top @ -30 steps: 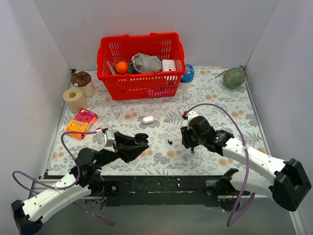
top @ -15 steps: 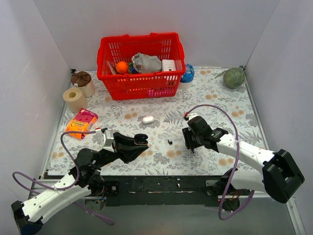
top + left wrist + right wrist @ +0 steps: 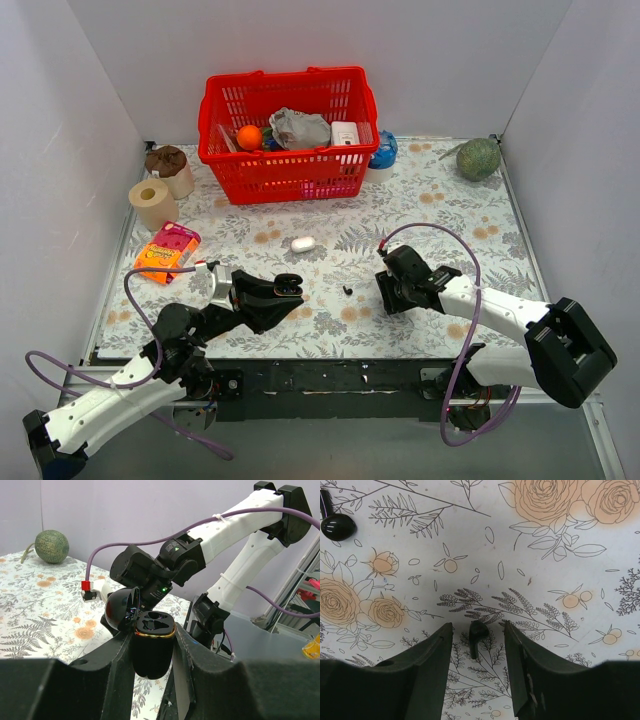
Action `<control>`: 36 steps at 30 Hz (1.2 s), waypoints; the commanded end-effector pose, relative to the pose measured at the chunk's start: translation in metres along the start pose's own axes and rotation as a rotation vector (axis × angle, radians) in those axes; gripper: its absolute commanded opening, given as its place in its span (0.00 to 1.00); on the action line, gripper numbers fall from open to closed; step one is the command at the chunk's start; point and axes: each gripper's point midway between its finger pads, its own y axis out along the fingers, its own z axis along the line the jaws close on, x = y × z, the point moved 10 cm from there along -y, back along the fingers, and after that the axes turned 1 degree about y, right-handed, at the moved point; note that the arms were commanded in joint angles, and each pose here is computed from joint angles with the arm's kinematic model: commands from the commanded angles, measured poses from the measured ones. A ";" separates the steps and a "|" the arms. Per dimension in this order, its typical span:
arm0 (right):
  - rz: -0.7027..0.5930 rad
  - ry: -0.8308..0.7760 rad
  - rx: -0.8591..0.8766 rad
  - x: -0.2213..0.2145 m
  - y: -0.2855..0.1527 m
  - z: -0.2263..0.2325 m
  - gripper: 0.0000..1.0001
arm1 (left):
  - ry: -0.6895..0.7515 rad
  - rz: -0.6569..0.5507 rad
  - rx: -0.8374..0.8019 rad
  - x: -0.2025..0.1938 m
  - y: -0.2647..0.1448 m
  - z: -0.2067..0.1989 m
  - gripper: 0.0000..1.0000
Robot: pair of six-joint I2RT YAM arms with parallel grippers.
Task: Insert the wireless bluetooth earbuds into the charging case
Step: Pick up the earbud from the center of the board.
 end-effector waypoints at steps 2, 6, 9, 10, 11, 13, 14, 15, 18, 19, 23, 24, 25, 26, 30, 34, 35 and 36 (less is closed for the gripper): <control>-0.010 0.020 0.019 0.001 0.003 0.002 0.52 | -0.003 -0.010 -0.001 0.003 0.000 -0.001 0.00; -0.002 0.020 0.025 0.001 0.007 0.002 0.52 | -0.001 -0.009 -0.002 0.003 0.000 -0.001 0.00; 0.004 0.018 0.029 0.000 0.008 0.003 0.49 | -0.001 -0.010 -0.001 0.003 -0.001 -0.001 0.00; 0.004 0.018 0.031 0.000 0.008 0.003 0.48 | 0.000 -0.008 0.000 0.003 -0.001 -0.001 0.00; 0.006 0.020 0.031 0.001 0.008 0.003 0.47 | -0.001 -0.007 0.001 0.003 -0.001 -0.001 0.00; 0.008 0.018 0.033 0.000 0.008 0.003 0.45 | 0.000 -0.010 0.001 0.004 -0.001 -0.002 0.00; 0.011 0.019 0.032 0.000 0.007 0.003 0.45 | 0.000 -0.009 0.001 0.003 -0.002 -0.001 0.00; 0.012 0.019 0.030 -0.001 0.007 0.003 0.45 | -0.001 -0.010 0.000 0.004 -0.002 -0.002 0.00; 0.019 0.023 0.029 -0.001 0.004 0.003 0.45 | -0.003 -0.009 0.001 0.004 -0.002 -0.002 0.00; 0.020 0.022 0.029 -0.001 0.003 0.002 0.45 | -0.003 -0.011 0.002 0.004 -0.002 -0.002 0.00; 0.043 0.015 0.017 -0.002 0.000 0.001 0.45 | -0.007 -0.010 -0.002 0.004 -0.002 -0.002 0.00; 0.055 0.012 0.013 -0.004 -0.001 0.001 0.44 | -0.007 -0.010 -0.003 0.005 -0.002 -0.003 0.00; 0.057 0.011 0.014 -0.003 -0.001 0.001 0.44 | -0.009 -0.009 -0.002 0.004 -0.002 -0.002 0.00; 0.060 0.011 0.015 -0.004 -0.002 0.001 0.44 | -0.009 -0.008 -0.001 0.004 -0.002 -0.002 0.00; 0.079 0.013 0.023 -0.007 -0.004 0.001 0.43 | -0.013 -0.009 -0.002 0.004 -0.002 -0.003 0.00; 0.086 0.014 0.029 -0.007 -0.004 0.001 0.43 | -0.014 -0.008 0.000 0.003 -0.002 -0.002 0.00; 0.095 0.014 0.026 -0.008 -0.003 0.001 0.42 | -0.015 -0.008 -0.001 0.003 -0.002 -0.003 0.00; 0.097 0.014 0.026 -0.008 -0.003 0.002 0.41 | -0.015 -0.009 -0.002 0.003 -0.002 -0.003 0.00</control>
